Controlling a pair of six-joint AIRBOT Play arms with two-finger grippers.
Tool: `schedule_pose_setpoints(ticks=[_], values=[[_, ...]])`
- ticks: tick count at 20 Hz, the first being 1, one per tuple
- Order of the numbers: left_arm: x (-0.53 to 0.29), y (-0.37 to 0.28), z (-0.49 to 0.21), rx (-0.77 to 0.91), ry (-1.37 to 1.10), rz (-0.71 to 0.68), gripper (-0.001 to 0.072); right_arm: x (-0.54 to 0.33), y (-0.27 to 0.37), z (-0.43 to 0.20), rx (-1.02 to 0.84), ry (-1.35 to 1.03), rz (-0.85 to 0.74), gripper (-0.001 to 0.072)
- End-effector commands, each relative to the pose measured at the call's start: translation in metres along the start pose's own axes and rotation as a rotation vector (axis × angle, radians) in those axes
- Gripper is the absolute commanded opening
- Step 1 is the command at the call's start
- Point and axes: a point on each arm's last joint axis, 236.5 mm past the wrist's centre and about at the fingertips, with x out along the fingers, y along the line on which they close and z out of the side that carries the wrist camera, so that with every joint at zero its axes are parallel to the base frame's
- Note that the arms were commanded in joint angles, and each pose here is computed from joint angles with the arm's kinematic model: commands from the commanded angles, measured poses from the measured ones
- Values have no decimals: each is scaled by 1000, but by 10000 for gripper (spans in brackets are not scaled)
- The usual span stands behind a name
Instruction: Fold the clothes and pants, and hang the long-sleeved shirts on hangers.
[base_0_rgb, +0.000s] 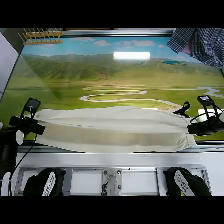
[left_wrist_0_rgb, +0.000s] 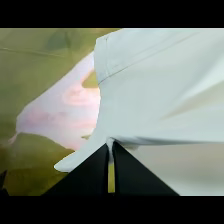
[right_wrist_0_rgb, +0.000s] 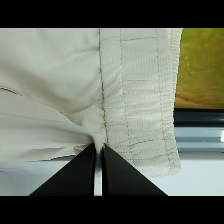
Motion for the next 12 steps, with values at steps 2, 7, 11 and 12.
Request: schedule_pose_setpoints(ticks=[2,7,11,12], values=[[-4,-20,-30,10,74,-43,6,11,-1,-24,27,89,-15,26],[-4,-24,-38,22,101,-58,6,23,9,-51,20,186,16,26],[2,-44,-64,92,224,-155,7,30,16,-65,25,231,35,28],[5,-51,-73,106,269,-192,7,31,18,-69,25,246,41,27]])
